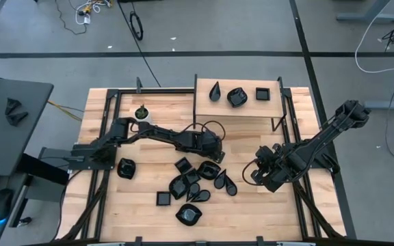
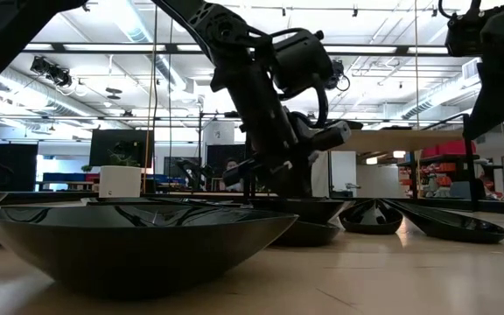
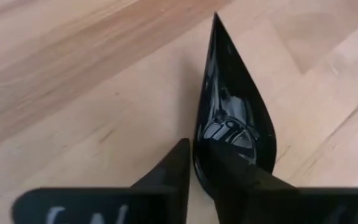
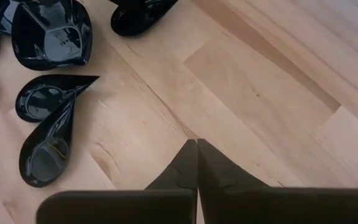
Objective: Pick & Place Mini shaped plates
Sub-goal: Stack the drop-shaped plate on top of the drop-shaped plate on the shelf
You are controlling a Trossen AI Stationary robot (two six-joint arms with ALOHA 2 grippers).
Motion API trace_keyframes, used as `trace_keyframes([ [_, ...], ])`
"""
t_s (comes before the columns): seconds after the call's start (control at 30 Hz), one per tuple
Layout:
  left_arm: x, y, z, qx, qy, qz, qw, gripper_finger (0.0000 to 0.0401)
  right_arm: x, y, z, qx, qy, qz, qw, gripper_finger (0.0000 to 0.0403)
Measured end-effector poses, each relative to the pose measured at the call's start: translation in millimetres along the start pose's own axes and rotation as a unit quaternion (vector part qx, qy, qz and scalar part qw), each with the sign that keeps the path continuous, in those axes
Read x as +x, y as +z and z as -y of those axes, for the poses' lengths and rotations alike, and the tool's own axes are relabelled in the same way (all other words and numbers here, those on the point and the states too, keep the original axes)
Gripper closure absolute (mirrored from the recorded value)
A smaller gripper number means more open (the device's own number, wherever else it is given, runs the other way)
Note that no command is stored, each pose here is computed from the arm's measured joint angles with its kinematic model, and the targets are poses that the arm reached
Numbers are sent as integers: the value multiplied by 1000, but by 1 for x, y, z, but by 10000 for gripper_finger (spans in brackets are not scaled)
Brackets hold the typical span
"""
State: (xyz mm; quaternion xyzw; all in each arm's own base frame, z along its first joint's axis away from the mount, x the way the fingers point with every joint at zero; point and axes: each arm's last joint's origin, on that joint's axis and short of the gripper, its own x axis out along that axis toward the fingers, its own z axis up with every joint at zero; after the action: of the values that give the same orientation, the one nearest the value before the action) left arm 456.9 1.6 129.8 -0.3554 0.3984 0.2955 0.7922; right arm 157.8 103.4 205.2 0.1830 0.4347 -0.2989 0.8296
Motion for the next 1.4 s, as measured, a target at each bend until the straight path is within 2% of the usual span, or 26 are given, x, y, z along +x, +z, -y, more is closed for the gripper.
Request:
trace_keyframes([
  [0.17, -2, 2, 3, 0, -4, -1, 1000, 391, 0, 0, 0, -3, -1, 0, 1000, 401],
  [0.4, -17, 7, 6, -1, -20, -8, 1000, 388, 0, 0, 1, -4, -4, -1, 1000, 401],
  [0.5, -30, 7, 8, 12, -34, -33, 999, 393, 0, -1, 2, -7, -8, -7, 1000, 401],
  [0.7, -82, 8, 22, 33, -99, -70, 992, 392, -10, -2, 9, -17, 10, -36, 999, 401],
  [0.83, -125, 16, 34, 13, -146, -58, 988, 395, -17, 1, 15, -11, 24, -16, 1000, 401],
  [0.93, -156, 36, 47, 3, -180, -9, 984, 396, -20, 4, 17, -4, 30, 11, 999, 401],
  [1.07, -184, 79, 51, -5, -178, 77, 981, 396, -20, 7, 17, 5, 26, 39, 999, 401],
  [1.17, -189, 113, 38, -4, -147, 143, 979, 397, -18, 10, 17, 11, 25, 46, 999, 401],
  [1.27, -187, 139, 16, -5, -91, 195, 977, 395, -17, 12, 16, 7, 24, 47, 999, 401],
  [1.4, -181, 168, -16, -12, -30, 225, 974, 393, -17, 13, 16, 15, 26, 49, 998, 401],
])
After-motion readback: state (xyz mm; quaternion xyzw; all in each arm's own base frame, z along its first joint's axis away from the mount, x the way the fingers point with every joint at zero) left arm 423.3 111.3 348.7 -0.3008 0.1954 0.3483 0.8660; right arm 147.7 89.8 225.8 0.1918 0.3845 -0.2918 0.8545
